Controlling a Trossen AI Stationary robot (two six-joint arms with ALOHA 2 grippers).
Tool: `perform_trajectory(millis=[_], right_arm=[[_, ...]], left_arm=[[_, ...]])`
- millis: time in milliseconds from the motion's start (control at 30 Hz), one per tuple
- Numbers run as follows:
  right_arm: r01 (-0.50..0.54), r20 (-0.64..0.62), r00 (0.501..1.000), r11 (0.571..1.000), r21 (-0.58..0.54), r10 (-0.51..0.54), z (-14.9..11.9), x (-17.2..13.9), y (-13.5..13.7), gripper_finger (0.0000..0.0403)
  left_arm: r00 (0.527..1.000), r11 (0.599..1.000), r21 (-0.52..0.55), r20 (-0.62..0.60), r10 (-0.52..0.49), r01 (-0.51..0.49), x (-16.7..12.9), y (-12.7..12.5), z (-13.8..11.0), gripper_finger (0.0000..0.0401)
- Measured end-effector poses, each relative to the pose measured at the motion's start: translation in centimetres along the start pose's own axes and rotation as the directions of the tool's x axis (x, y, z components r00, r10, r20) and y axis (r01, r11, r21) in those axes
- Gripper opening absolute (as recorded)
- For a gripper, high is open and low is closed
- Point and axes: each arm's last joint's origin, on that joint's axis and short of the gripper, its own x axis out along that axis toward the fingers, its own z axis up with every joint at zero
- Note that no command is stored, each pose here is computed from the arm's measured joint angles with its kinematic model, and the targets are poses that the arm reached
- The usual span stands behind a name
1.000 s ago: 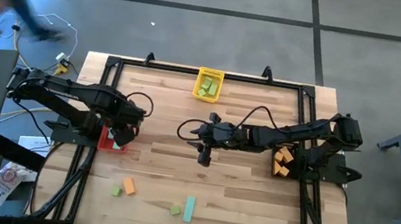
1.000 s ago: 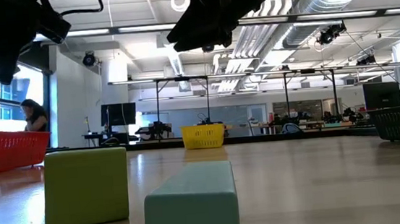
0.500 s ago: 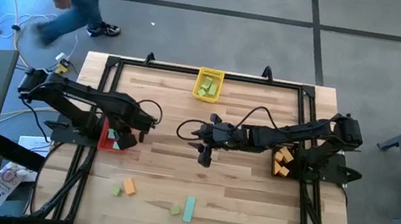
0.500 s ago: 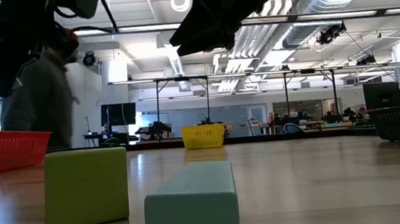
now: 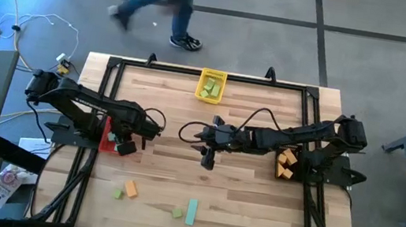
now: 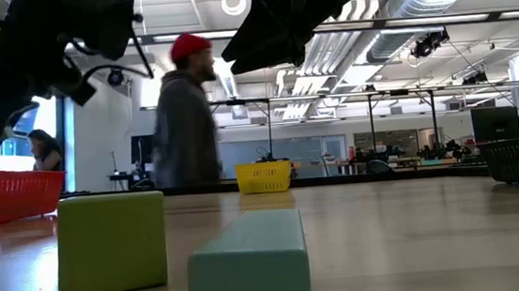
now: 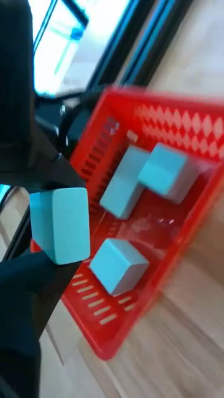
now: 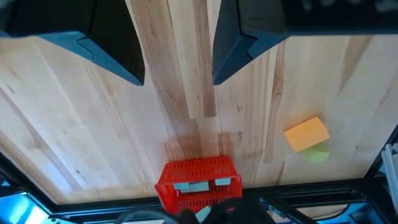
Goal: Sort & place blocks by color
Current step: Put the blue block into the red bin, then put the orange block into the black bin
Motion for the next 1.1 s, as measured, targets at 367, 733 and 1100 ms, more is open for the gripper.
perform_trajectory(millis=[367, 733, 1100], right_arm=[[-0.008, 0.001, 1.0, 1.0, 0.0, 0.008, 0.0, 0.0, 0.0, 0.0174], [-0.009, 0.001, 1.0, 1.0, 0.024, 0.009, 0.0, 0.0, 0.0, 0.0174], [-0.009, 0.003, 1.0, 1.0, 0.025, 0.009, 0.0, 0.0, 0.0, 0.0174]], left_arm=[[0.999, 1.0, 0.01, -0.02, -0.025, 0.026, 2.9, -0.2, 0.0, 0.0121], [1.0, 0.996, 0.084, -0.022, -0.014, 0.016, 2.9, -0.1, 0.0, 0.0176], [1.0, 0.984, 0.177, -0.019, -0.022, 0.025, 2.1, -0.1, 0.0, 0.0212]])
